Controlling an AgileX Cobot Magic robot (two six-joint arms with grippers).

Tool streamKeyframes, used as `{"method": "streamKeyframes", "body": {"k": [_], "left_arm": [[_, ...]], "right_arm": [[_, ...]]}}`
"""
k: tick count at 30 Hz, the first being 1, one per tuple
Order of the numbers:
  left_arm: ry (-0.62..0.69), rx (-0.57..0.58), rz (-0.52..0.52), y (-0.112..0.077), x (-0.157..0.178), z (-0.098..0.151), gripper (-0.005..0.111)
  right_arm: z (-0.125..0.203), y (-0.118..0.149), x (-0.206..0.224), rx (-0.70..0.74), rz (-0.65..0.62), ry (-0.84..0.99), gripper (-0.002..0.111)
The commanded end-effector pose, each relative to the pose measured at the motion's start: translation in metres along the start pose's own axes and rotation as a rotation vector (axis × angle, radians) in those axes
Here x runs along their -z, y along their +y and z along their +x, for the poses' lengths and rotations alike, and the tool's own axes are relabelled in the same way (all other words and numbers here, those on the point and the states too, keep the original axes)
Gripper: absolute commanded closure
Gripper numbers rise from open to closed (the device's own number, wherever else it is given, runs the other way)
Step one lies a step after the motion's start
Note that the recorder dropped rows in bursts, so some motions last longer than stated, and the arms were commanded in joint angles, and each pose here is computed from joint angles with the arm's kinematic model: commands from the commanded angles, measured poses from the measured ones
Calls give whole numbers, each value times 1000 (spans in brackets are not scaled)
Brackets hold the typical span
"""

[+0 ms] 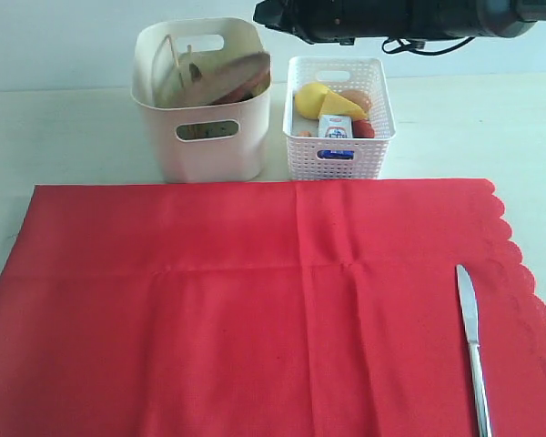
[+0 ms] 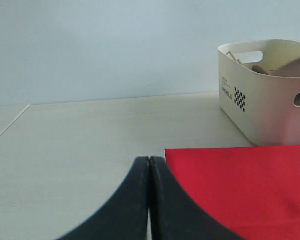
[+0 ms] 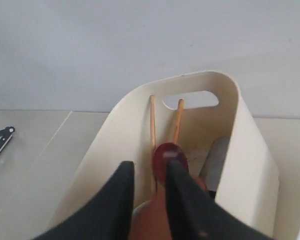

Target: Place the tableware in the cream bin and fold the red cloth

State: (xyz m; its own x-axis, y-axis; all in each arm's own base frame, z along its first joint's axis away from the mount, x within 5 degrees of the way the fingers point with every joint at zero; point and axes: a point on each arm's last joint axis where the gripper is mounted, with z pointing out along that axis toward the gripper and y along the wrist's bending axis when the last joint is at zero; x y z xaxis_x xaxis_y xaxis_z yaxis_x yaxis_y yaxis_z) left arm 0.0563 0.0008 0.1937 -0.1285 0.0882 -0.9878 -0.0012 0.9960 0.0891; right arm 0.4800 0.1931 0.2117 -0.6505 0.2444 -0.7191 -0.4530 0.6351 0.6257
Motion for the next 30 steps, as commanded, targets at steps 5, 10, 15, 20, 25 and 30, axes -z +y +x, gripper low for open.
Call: {"method": "streamKeyframes", "body": {"k": [5, 10, 15, 20, 25, 30], "left_arm": [[-14, 2, -3, 0, 1, -1, 107], [-14, 2, -3, 0, 1, -1, 107], [-14, 2, -3, 0, 1, -1, 107], [-14, 2, -3, 0, 1, -1, 107], [-14, 2, -3, 0, 1, -1, 107], [-14, 2, -3, 0, 1, -1, 107]], "right_arm": [[0, 11, 2, 124, -49, 51, 39], [-8, -1, 23, 213, 18, 163, 44], [-13, -13, 53, 212, 205, 310, 72], [-10, -10, 88, 233, 390, 350, 97], [13, 1, 130, 235, 485, 271, 108], [57, 6, 173, 234, 569, 220, 108]]}}
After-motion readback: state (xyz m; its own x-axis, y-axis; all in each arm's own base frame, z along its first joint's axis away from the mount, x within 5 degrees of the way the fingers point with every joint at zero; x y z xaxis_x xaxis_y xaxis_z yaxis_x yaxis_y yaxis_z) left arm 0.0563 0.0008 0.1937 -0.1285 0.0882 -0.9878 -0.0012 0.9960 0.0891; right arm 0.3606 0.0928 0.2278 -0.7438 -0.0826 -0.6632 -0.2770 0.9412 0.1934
